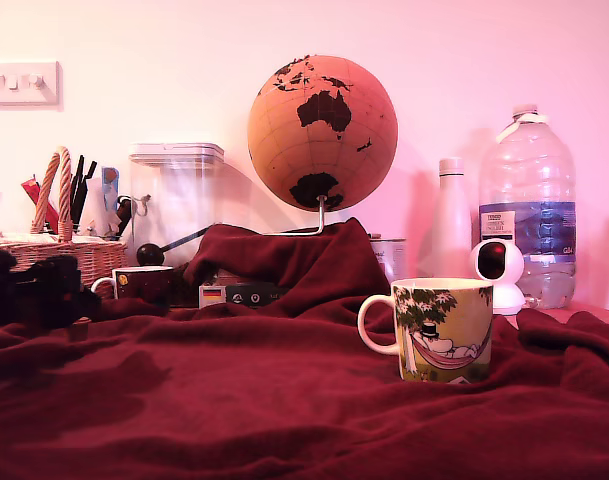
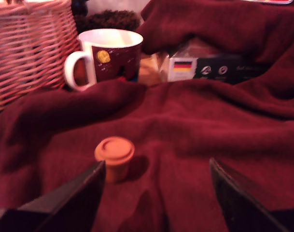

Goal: Pick up the coffee capsules on the table and drop them inside the coffee cup

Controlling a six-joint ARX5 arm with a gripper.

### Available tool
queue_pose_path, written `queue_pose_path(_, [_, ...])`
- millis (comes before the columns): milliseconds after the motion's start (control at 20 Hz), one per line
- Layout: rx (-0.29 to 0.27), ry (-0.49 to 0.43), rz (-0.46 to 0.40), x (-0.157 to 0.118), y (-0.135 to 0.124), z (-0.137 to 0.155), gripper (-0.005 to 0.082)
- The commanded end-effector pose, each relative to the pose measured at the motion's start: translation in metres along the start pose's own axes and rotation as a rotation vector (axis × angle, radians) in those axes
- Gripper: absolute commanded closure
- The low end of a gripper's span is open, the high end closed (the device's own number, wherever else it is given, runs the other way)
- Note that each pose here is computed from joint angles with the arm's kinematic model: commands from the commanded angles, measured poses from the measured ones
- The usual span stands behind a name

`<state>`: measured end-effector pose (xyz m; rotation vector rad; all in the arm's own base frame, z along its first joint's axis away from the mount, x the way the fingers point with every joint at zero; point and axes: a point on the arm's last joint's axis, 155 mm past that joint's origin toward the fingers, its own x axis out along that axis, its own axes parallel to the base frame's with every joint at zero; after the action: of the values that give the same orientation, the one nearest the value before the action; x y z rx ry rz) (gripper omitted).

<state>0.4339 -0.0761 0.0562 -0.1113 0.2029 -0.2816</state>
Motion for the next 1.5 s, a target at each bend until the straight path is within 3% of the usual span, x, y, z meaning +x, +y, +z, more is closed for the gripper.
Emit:
queue_pose_path(0, [-0.007,0.011,0.004,0.004,0.005,-0.007,0.0151])
queue_pose_path(400, [-0.005,0.015,-0.004,0.025,0.013,-0.009,0.0151])
queue_pose_path(1000, [-0.007,0.099,-0.012,0.061,0.022,-0.031,0.0158])
queue_pose_path(1450, [-0.010,0.104,-0.008,0.061,0.024,-0.032,0.0519])
